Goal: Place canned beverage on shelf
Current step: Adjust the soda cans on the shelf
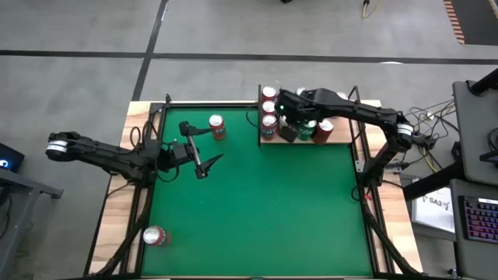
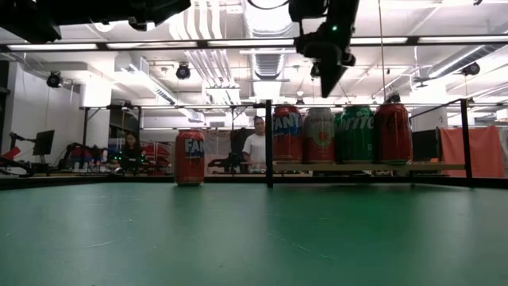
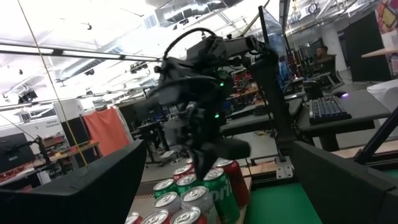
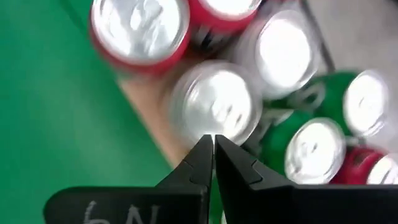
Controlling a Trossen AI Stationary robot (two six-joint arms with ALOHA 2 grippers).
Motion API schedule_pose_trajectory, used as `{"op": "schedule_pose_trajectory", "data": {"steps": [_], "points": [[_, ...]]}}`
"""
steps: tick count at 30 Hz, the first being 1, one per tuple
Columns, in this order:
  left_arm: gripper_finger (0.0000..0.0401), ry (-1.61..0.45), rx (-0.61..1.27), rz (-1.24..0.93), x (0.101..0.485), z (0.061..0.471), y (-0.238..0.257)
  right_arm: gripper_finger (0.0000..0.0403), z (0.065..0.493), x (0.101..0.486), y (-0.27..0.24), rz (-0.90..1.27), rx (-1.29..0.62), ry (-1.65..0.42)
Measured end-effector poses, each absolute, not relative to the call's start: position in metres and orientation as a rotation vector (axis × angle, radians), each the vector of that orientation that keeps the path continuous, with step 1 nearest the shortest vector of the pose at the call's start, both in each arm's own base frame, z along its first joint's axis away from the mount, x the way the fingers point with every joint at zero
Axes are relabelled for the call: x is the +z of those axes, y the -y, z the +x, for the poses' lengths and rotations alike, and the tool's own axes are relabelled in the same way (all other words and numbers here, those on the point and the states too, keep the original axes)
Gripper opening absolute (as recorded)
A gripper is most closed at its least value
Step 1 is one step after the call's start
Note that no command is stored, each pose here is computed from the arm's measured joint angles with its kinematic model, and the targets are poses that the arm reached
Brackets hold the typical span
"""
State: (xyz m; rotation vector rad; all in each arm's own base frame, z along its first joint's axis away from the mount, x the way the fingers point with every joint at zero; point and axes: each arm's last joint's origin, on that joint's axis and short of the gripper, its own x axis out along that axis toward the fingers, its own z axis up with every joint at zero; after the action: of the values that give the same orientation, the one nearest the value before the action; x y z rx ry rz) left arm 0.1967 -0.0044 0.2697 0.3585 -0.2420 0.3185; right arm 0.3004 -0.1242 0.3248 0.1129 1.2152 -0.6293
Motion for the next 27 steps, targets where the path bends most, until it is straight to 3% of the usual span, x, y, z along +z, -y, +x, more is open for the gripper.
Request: {"op": "schedule_pose_trajectory", "data": {"steps": [9,16,27], "points": [[0.0382,0.256,0.319,0.34,0.269,0.199,0.004,0.0009,0.311,0.329,0.173,0.022,-0.68,-1.007],[0.0382,0.242,0.315,0.335,0.268,0.199,0.005,0.0009,0.303,0.311,0.204,0.105,-0.664,-1.052],[0.0382,0.237,0.314,0.33,0.267,0.199,0.005,0.0009,0.304,0.303,0.207,0.117,-0.667,-1.073]]}}
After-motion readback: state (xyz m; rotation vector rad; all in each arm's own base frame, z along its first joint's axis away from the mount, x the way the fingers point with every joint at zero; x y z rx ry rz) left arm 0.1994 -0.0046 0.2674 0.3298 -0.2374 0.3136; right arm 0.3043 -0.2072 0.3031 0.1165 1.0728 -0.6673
